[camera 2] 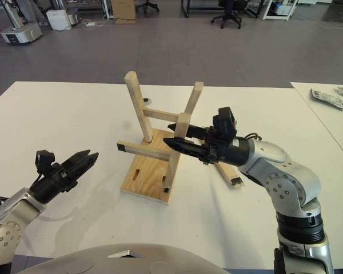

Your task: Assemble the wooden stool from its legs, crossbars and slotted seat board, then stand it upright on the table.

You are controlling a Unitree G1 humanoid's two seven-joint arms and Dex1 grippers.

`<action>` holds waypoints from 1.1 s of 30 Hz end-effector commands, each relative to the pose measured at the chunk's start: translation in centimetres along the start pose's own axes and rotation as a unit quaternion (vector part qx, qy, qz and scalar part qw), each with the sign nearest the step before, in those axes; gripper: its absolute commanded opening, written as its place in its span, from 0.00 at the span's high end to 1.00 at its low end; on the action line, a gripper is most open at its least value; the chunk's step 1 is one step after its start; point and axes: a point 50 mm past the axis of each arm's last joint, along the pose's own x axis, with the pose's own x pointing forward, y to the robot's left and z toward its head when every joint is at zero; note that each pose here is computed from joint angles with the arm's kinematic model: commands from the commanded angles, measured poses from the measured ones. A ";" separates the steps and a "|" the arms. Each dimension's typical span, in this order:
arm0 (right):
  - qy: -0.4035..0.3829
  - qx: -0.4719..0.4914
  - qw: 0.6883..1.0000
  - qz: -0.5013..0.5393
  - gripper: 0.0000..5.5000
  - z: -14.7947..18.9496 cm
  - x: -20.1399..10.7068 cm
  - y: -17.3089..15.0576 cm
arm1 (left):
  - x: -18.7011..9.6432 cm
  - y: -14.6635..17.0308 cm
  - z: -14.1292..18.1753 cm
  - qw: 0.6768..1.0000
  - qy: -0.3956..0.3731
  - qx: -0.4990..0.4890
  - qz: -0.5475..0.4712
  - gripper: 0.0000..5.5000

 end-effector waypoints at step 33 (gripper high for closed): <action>-0.006 -0.063 0.997 -0.035 0.63 -2.2 -0.3 -1.6 | 0.1 -1.3 -0.2 0.999 -0.028 0.003 -0.022 0.48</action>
